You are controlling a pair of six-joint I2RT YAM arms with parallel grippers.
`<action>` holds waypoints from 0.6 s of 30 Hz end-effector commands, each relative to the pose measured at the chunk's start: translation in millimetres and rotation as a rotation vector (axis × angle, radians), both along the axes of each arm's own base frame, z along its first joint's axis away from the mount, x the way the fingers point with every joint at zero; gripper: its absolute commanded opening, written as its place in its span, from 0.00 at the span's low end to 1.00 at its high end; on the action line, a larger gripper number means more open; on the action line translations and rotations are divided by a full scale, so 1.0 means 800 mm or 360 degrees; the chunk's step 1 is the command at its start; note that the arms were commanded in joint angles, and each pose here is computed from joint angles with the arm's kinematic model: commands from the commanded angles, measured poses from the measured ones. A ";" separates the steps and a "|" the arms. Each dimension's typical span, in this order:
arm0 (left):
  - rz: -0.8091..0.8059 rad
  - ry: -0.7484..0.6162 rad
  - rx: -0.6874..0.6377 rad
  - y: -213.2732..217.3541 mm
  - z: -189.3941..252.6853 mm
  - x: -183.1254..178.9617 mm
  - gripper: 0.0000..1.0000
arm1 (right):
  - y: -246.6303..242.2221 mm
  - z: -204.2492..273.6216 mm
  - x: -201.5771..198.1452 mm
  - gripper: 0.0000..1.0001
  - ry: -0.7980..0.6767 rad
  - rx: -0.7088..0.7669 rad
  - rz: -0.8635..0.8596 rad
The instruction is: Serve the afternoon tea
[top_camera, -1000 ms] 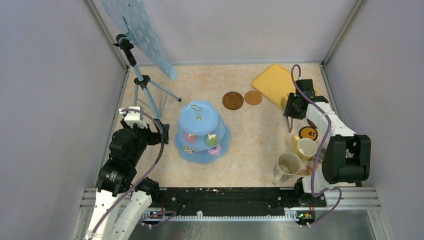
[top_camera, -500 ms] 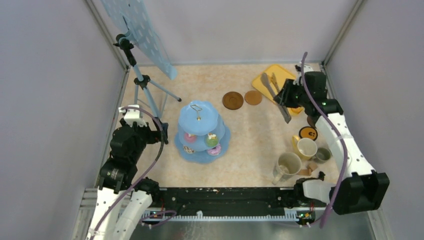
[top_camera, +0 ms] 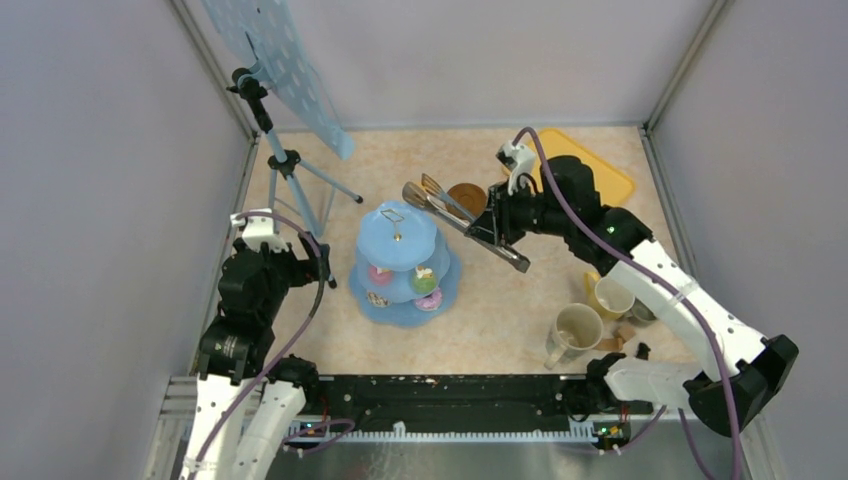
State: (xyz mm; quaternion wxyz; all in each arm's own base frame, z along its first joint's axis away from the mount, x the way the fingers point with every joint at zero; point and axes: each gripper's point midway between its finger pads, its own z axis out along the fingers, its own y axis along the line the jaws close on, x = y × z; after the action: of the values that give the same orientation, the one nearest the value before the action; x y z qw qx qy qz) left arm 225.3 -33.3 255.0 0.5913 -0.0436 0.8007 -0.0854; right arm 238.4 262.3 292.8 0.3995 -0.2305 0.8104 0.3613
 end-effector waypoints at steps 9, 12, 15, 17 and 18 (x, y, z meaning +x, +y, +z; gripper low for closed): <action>-0.0022 -0.0048 -0.0029 -0.004 0.016 0.005 0.99 | 0.041 0.017 -0.022 0.33 -0.0028 0.0107 0.0156; -0.0027 -0.0049 -0.0029 -0.004 0.016 0.005 0.99 | 0.043 0.014 -0.020 0.39 -0.0021 0.0100 0.0143; -0.0033 -0.0052 -0.0028 -0.005 0.016 0.005 0.99 | 0.044 0.013 -0.017 0.44 -0.0013 0.0093 0.0130; -0.0035 -0.0053 -0.0026 -0.005 0.016 0.005 0.99 | 0.043 0.008 -0.017 0.45 0.0006 0.0078 0.0125; -0.0035 -0.0057 -0.0025 -0.005 0.017 0.004 0.99 | 0.042 0.009 -0.016 0.45 0.0003 0.0076 0.0116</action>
State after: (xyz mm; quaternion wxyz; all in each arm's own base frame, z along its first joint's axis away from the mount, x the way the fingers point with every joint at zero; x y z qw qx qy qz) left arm 225.8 -36.3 252.5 0.5852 -0.0388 0.8046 -0.0926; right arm 222.7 289.0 283.5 0.3692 -0.2500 0.8091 0.3828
